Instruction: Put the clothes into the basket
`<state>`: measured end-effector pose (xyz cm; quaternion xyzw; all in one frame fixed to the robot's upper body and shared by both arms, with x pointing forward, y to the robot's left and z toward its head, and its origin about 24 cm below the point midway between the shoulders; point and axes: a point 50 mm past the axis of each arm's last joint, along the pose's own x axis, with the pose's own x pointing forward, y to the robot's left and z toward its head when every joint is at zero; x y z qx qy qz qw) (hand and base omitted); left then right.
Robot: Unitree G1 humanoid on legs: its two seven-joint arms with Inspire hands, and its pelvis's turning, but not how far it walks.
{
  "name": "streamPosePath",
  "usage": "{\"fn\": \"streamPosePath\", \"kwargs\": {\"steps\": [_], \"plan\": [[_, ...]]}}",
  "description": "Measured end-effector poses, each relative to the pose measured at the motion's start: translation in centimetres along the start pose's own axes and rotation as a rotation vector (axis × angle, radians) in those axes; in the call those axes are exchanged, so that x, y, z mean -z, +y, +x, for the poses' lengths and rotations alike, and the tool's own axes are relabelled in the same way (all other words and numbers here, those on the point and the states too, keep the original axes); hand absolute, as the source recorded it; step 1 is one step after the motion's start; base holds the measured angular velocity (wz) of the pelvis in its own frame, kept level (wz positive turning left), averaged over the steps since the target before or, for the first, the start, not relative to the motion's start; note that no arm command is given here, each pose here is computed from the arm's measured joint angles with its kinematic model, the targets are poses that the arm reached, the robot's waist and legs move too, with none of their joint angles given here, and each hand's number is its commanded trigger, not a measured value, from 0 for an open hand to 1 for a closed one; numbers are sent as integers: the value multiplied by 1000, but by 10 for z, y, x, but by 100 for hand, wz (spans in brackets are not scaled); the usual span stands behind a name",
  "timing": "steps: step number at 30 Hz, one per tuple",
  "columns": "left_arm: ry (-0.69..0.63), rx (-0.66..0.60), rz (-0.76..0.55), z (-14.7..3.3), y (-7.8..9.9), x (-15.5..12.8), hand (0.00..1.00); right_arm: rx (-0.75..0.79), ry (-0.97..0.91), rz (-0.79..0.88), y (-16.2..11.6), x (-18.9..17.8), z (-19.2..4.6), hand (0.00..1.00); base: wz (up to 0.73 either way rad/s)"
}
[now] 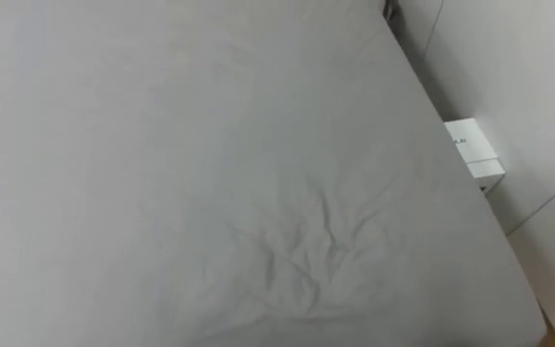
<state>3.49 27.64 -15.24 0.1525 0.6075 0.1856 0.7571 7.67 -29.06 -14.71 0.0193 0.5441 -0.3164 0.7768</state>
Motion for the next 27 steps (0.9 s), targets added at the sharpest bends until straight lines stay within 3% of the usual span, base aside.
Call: {"fn": "streamPosePath", "kwargs": {"steps": [6, 12, 18, 27], "plan": [[6, 5, -15, -3, -8, 7, 0, -1, 79, -82, -16, 35, -4, 0, 0], [23, 6, -25, -4, -10, 14, 0, -74, 165, -132, -12, 60, -8, 0, 9], [29, 9, -45, -6, -18, 14, 0, -130, 188, -268, 3, 68, -11, 0, 10], [2, 33, -61, -7, -27, 7, 0, -173, 168, -337, 16, 65, -12, 0, 7]]}}
